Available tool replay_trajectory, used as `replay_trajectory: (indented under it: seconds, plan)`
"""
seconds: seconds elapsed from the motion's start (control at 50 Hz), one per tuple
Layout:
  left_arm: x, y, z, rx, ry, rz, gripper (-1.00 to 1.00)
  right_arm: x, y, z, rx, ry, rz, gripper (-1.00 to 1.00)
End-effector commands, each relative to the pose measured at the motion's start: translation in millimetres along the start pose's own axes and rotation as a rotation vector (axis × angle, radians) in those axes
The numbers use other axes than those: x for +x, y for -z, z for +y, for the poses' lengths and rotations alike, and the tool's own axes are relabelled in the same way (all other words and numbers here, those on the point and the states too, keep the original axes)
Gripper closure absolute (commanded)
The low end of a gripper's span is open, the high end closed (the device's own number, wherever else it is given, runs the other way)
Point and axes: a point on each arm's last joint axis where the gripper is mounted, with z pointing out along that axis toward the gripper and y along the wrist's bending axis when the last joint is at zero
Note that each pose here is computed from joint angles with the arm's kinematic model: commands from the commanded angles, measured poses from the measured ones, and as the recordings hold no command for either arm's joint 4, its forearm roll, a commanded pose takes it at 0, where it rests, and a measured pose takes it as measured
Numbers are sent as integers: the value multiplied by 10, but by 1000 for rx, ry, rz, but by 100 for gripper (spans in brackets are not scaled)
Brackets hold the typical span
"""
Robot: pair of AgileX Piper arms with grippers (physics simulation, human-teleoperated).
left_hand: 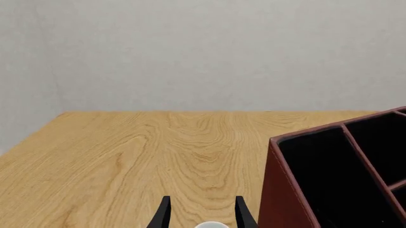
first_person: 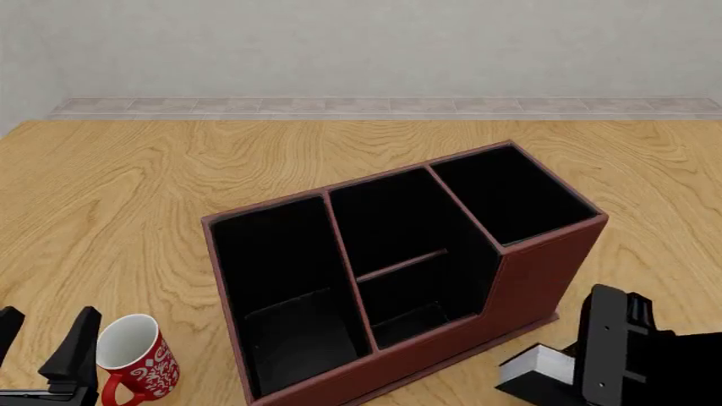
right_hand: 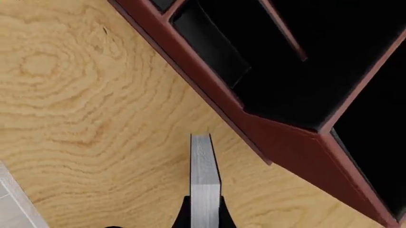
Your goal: Pick up the book and place it in the right compartment of the caddy.
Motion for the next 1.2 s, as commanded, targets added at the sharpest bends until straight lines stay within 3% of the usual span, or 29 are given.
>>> replay_trajectory:
  seconds: [0.02,0.28,0.6,1.2]
  plan:
    - [-7,-1,-1,2,0,2,-100,68,190,-1,67,-85,-46,100]
    - [3,-1,-1,2,0,3,-100,37,342,9,74,-84,-74,100]
    - [3,-2,-1,2,0,3,-100,-105,736,30,66,-61,-173,100]
    - [0,-2,-1,2,-1,3,-100,-340,1232,-138,135,-14,-297,100]
